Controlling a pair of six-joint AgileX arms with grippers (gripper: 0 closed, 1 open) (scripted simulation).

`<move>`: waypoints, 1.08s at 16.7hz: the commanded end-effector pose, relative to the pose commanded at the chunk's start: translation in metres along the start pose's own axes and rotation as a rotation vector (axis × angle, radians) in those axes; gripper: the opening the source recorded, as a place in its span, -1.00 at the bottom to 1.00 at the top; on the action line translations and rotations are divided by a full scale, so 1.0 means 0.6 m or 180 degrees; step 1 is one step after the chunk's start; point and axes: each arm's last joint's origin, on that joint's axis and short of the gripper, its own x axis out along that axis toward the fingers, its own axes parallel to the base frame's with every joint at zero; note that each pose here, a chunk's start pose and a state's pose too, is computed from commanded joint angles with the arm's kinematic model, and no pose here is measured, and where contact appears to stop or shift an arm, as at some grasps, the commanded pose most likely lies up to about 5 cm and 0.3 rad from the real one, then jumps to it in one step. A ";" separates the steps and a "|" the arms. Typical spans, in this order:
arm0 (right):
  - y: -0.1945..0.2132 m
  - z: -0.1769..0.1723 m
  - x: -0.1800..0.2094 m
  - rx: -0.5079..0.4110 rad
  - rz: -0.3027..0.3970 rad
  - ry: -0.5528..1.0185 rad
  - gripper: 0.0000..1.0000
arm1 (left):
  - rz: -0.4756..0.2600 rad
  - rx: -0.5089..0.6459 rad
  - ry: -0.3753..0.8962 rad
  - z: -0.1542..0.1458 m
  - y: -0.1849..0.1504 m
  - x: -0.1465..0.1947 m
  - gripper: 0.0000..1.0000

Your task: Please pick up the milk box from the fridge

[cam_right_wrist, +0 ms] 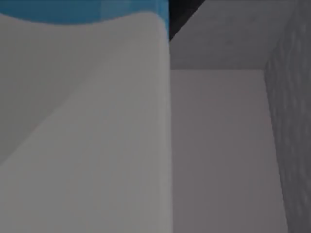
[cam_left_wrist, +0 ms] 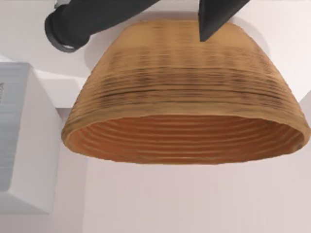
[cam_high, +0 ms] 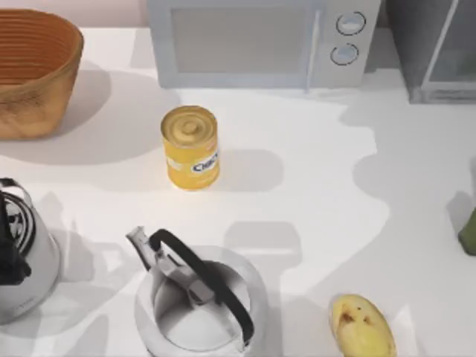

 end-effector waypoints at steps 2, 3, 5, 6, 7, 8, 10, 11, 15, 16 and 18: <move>0.000 0.024 0.000 -0.0004 0.0002 -0.0016 -1.00 | 0.0000 0.0000 0.0000 0.000 0.000 0.000 1.00; 0.000 0.036 0.000 -0.0010 0.0001 -0.0044 -1.00 | 0.0000 0.0000 0.0000 0.000 0.000 0.000 1.00; 0.000 0.040 0.000 -0.0011 0.0002 -0.0051 -1.00 | 0.0000 0.0000 0.0000 0.000 0.000 0.000 1.00; 0.000 0.040 0.000 -0.0011 0.0002 -0.0051 -1.00 | 0.0000 0.0000 0.0000 0.000 0.000 0.000 1.00; 0.000 0.035 -0.001 -0.0003 0.0003 -0.0034 -1.00 | 0.0000 0.0000 0.0000 0.000 0.000 0.000 1.00; 0.000 0.036 -0.002 -0.0004 0.0004 -0.0036 -1.00 | 0.0000 0.0000 0.0000 0.000 0.000 0.000 1.00; -0.001 0.040 -0.015 -0.0015 0.0005 -0.0052 -1.00 | 0.0000 0.0000 0.0000 0.000 0.000 0.000 1.00; -0.002 0.041 -0.027 -0.0020 0.0004 -0.0058 -1.00 | 0.0000 0.0000 0.0000 0.000 0.000 0.000 1.00; -0.003 0.028 -0.104 -0.0001 -0.0005 0.0028 -1.00 | 0.0000 0.0000 0.0000 0.000 0.000 0.000 1.00; -0.002 0.026 -0.123 0.0005 -0.0005 0.0038 -1.00 | 0.0000 0.0000 0.0000 0.000 0.000 0.000 1.00; -0.001 0.029 -0.153 0.0004 -0.0002 0.0006 -1.00 | 0.0000 0.0000 0.0000 0.000 0.000 0.000 1.00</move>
